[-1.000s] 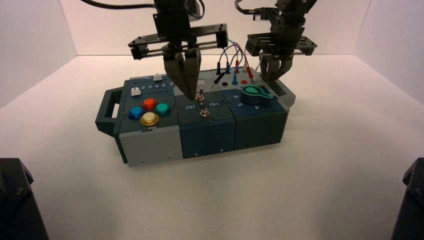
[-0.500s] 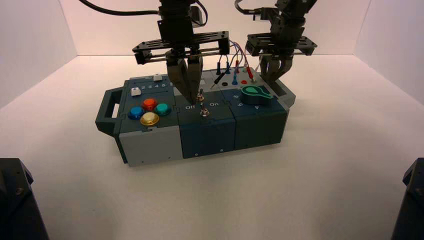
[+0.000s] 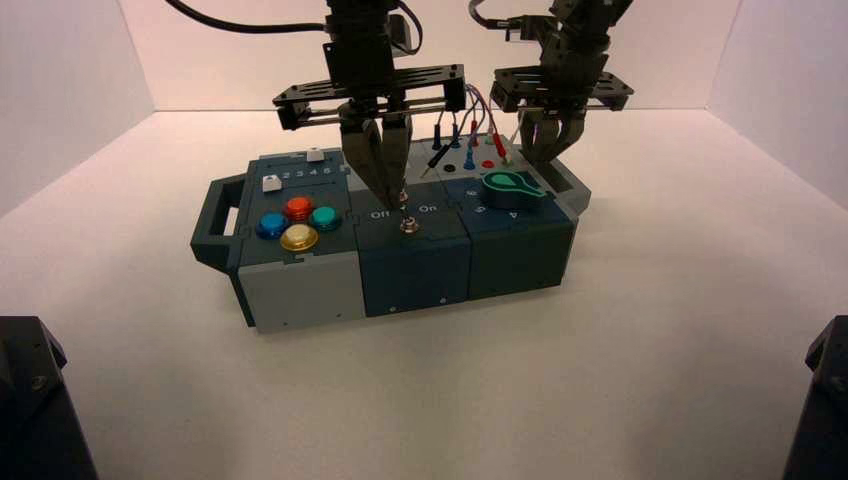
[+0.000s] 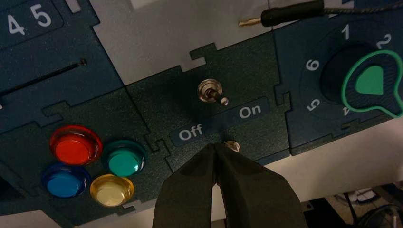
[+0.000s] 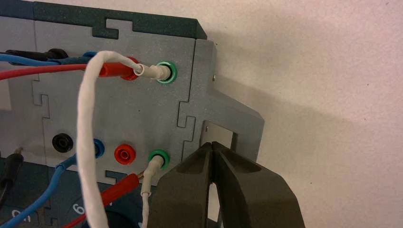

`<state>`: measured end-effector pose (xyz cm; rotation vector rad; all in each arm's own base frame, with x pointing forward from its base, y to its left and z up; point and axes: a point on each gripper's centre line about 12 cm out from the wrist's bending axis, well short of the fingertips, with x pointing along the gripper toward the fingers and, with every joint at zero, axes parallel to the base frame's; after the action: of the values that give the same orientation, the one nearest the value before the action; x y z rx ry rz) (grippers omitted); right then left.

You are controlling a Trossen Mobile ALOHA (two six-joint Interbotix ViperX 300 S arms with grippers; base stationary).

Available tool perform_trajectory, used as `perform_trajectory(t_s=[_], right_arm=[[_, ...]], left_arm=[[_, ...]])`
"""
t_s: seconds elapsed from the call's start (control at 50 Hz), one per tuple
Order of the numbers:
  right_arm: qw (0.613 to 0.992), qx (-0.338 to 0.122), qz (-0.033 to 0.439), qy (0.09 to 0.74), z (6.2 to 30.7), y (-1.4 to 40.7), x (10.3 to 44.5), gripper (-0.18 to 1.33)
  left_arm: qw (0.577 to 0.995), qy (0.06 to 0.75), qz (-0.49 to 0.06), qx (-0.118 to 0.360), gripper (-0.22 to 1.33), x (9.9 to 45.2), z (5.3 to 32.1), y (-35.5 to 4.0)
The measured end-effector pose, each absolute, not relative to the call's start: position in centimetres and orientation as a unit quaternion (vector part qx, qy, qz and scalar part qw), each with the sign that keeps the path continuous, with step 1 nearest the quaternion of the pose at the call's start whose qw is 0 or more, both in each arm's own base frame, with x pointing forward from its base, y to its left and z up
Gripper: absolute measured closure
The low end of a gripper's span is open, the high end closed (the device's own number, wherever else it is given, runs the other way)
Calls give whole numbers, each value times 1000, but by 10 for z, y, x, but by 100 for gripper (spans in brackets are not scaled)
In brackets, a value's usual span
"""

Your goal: Flip the bottom switch on with the left gripper.

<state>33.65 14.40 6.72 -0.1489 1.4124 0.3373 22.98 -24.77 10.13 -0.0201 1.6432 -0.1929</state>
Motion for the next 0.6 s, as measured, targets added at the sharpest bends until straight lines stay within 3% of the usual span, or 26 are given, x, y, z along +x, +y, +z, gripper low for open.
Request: perform_trajectory(t_s=[0.6], right_arm=[[745,-69,155,645,67,144,336,131]], left_arm=[[674,733,-90,-2,128,228,96,-258]])
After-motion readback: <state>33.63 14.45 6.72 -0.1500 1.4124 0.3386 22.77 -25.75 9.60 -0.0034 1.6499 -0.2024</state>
